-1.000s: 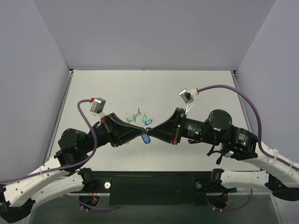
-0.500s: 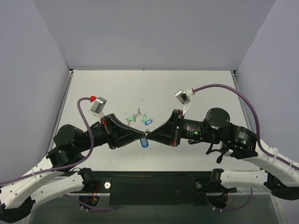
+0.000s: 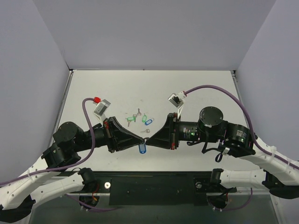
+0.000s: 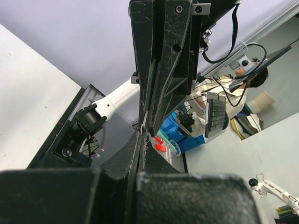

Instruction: Remove the keys from the keyring

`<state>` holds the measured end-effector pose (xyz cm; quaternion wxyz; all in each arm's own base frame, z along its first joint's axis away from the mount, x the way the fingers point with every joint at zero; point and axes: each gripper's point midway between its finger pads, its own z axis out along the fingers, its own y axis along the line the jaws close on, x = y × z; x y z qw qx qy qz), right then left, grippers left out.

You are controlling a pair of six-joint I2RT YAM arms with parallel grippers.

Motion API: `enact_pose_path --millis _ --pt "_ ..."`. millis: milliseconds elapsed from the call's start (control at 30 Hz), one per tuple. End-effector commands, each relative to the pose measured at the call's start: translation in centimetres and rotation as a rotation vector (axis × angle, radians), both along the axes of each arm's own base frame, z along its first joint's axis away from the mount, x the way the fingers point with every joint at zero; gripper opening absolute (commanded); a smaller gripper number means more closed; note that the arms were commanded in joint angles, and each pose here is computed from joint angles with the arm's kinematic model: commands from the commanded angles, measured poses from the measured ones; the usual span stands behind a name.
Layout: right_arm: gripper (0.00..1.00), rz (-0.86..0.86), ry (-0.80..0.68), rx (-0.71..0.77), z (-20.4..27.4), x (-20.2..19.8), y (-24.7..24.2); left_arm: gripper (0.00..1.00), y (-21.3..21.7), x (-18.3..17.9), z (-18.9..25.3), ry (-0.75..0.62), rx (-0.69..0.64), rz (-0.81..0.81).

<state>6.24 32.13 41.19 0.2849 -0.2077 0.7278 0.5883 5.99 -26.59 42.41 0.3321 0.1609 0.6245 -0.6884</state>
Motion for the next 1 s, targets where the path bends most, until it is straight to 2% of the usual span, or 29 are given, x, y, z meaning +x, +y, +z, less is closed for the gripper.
enact_pose_path --millis 0,333,967 --pt "0.00 0.017 -0.025 0.039 2.1 -0.2 -0.3 0.00 0.8 -2.0 1.4 -0.078 0.008 -0.076" --pt "0.00 0.076 -0.012 -0.004 1.4 -1.1 -0.1 0.00 1.2 -3.1 0.8 -0.124 0.105 -0.139" --pt "0.00 0.125 0.009 -0.020 1.2 -1.7 0.7 0.00 0.9 -4.6 0.9 -0.145 0.110 -0.246"
